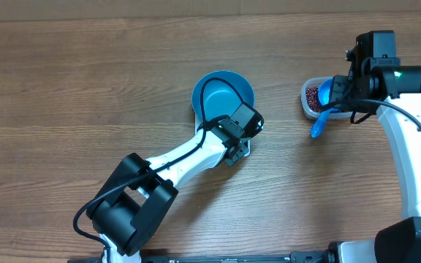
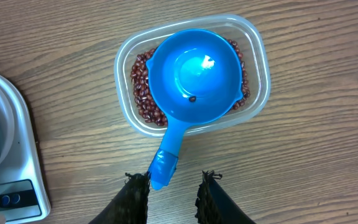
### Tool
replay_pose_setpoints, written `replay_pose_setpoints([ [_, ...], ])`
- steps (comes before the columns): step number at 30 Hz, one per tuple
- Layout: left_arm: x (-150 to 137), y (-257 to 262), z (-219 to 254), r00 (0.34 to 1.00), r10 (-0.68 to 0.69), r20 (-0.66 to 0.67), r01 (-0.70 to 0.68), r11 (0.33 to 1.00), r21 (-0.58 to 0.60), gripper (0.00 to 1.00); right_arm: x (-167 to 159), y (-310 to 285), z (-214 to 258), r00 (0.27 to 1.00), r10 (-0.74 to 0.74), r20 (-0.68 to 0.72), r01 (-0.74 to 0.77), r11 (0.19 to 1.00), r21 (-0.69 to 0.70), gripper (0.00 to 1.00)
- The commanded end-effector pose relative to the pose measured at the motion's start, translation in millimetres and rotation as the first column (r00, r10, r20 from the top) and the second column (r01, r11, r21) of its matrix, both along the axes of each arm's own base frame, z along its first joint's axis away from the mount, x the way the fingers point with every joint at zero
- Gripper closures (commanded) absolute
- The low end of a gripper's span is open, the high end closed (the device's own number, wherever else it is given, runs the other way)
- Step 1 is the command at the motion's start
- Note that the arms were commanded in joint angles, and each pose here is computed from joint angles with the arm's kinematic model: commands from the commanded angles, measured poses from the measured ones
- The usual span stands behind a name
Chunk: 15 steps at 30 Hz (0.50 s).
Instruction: Scoop item into bowl and weigh 150g on scale
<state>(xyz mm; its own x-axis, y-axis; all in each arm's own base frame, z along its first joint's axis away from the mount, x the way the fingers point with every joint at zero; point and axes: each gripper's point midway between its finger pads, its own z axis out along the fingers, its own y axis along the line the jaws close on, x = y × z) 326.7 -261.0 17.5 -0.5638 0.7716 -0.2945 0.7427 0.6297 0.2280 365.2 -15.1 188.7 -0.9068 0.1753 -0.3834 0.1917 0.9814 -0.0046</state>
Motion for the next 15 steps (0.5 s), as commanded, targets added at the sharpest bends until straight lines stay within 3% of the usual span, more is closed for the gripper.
replay_pose_setpoints([
  [1, -10, 10, -25, 0.999, 0.008, -0.046, -0.005, 0.998, 0.067, 0.96, 0, -1, 1, 1.000, -0.006, 0.005, 0.006, 1.000, -0.003, 0.73],
  [11, -12, 8, -25, 0.998, 0.006, -0.055, -0.003, 0.998, 0.057, 0.96, 0, -1, 1, 1.000, -0.006, 0.005, 0.006, 1.000, -0.003, 0.73],
  [15, -8, -3, -5, 0.999, 0.007, -0.038, -0.006, 1.000, 0.027, 0.96, 0, -1, 1, 1.000, -0.006, 0.006, 0.006, 1.000, -0.003, 0.72],
])
